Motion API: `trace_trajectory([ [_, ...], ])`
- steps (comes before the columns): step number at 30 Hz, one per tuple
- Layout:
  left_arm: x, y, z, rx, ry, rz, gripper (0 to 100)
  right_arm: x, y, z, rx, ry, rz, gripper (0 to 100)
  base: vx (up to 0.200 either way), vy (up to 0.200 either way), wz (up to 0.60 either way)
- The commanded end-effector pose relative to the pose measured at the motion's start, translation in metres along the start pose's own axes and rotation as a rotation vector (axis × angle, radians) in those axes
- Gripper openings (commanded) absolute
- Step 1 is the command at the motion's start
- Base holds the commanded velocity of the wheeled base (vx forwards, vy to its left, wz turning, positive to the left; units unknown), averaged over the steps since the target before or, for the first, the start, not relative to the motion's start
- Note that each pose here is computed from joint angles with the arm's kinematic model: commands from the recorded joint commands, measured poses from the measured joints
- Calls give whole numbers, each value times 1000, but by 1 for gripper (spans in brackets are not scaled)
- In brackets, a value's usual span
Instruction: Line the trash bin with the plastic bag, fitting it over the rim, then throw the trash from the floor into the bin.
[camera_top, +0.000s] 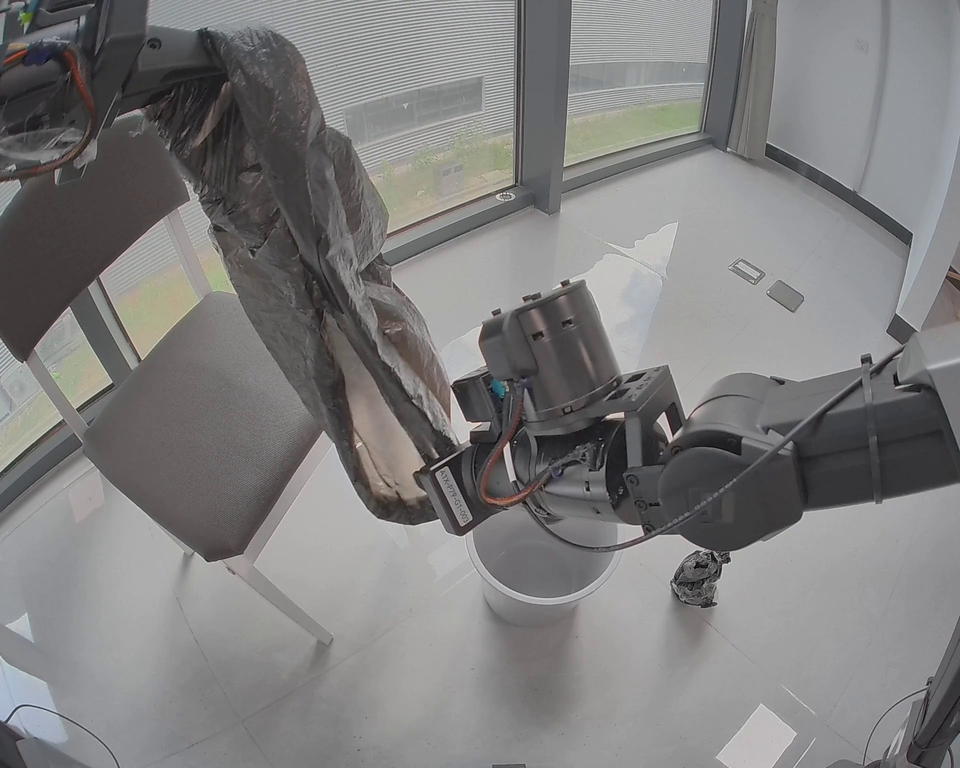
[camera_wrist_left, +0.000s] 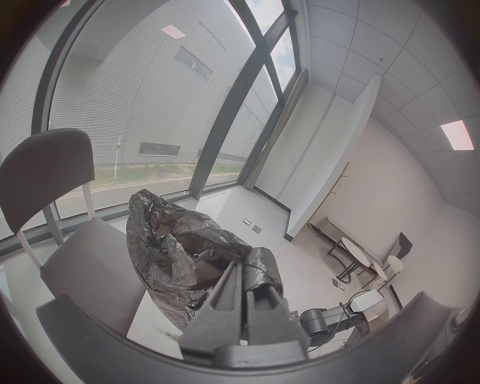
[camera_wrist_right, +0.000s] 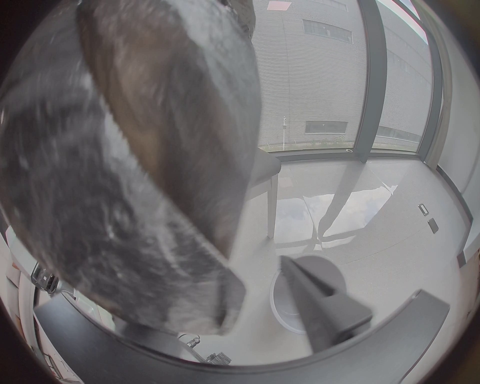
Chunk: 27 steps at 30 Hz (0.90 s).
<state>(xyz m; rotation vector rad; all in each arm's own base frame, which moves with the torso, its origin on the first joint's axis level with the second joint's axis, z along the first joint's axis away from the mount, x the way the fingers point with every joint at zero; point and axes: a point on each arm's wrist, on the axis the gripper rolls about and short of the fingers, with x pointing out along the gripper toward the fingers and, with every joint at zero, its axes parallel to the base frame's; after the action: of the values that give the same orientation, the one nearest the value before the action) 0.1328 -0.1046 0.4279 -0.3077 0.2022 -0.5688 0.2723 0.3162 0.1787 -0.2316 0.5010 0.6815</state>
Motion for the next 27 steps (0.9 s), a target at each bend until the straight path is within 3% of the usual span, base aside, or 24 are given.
trace_trajectory([
  [1, 0, 1, 0, -6, -3, 6, 0, 0, -1, -1, 1, 6, -3, 0, 0, 0, 0],
  [6, 6, 8, -2, -8, 9, 46, 0, -12, -7, -1, 9, 3, -12, 0, 0, 0, 0],
  [9, 16, 15, -11, 3, 60, 94, 0, -32, -14, -8, 63, 20, -22, 0, 0, 0, 0],
  [13, 33, 29, -34, 46, 223, 185, 0, -72, -23, -21, 128, 48, -32, 0, 0, 0, 0],
  [18, 63, 37, -65, 100, 451, 271, 0, -130, -35, -54, 130, 112, -56, 0, 0, 0, 0],
  [27, 130, 46, -108, 117, 635, 301, 0, -154, -63, -107, 174, 277, -115, 0, 0, 0, 0],
])
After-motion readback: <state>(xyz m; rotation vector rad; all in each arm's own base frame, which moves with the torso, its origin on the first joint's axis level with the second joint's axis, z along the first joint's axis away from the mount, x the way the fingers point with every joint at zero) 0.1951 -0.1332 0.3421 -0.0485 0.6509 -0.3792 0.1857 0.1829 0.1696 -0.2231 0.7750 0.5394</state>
